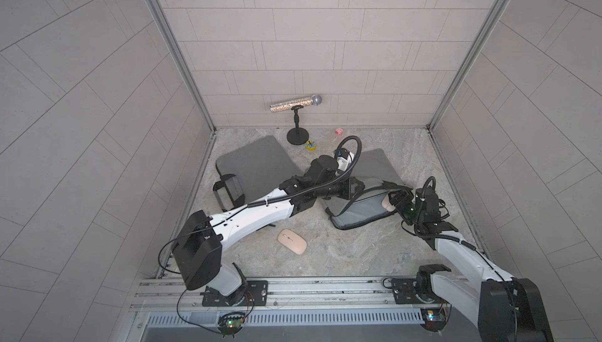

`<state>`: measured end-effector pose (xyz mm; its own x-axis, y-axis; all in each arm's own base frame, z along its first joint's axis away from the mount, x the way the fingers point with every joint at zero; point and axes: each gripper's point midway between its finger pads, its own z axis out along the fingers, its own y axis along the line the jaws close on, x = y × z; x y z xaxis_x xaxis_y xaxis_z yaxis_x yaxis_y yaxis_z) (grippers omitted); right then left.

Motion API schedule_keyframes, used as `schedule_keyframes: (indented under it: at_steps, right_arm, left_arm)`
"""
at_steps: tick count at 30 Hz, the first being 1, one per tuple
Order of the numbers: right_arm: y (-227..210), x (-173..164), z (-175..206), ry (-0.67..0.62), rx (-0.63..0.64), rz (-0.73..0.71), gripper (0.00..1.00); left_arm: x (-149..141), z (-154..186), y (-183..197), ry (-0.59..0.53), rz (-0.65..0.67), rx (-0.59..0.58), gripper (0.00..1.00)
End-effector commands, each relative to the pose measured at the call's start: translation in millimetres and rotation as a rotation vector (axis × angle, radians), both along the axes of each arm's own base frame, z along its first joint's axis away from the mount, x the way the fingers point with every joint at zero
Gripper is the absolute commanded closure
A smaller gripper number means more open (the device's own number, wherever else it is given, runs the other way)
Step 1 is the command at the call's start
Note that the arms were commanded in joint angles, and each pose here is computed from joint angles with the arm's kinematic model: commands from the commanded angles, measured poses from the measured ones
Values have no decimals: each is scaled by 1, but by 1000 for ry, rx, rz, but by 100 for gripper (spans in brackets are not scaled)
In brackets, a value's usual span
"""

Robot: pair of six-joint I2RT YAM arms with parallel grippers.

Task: Put the mouse into the laptop bag
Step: Close the zippered laptop bag at the center of the board.

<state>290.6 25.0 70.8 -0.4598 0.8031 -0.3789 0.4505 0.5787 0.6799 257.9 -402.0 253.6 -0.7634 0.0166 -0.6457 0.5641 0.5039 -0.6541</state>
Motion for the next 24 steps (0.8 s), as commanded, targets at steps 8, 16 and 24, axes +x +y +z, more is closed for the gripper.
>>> schedule_keyframes:
  at_steps: [8, 16, 24]
  right_arm:
    - [17, 20, -2, -43, 114, 25, 24]
    - [20, 43, -13, -23, 123, 37, 31]
    - [26, 68, -10, -29, 116, 81, 33]
  left_arm:
    - [-5, 34, 0, -57, -12, -90, 100]
    - [-8, 34, 0, -47, -20, -101, 100]
    - [-26, 31, -13, -30, -65, -132, 100]
